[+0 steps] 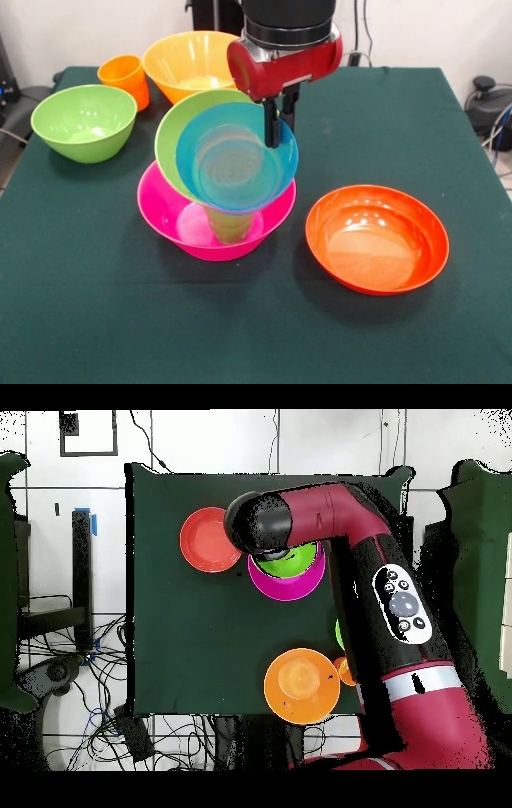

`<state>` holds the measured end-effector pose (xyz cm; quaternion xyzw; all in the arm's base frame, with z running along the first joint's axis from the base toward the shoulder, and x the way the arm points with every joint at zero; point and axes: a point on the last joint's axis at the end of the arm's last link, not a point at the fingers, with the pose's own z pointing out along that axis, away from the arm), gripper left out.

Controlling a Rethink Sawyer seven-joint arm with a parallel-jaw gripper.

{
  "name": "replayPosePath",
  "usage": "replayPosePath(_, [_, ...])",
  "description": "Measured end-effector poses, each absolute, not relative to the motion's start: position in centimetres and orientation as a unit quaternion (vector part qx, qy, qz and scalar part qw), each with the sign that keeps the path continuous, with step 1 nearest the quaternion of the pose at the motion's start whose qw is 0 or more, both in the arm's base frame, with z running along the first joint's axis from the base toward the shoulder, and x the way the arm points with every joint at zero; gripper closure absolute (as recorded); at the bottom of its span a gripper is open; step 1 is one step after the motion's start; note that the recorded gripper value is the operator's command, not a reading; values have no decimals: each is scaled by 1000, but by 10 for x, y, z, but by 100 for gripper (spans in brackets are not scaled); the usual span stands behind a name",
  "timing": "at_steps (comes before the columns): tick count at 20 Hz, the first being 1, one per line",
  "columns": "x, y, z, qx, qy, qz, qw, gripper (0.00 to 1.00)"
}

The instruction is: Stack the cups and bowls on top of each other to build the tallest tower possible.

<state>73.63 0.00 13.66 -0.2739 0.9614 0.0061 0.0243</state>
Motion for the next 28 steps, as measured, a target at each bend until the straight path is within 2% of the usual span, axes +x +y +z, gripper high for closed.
replayPosePath(28, [738,-25,158,-256,966,0,34,100])
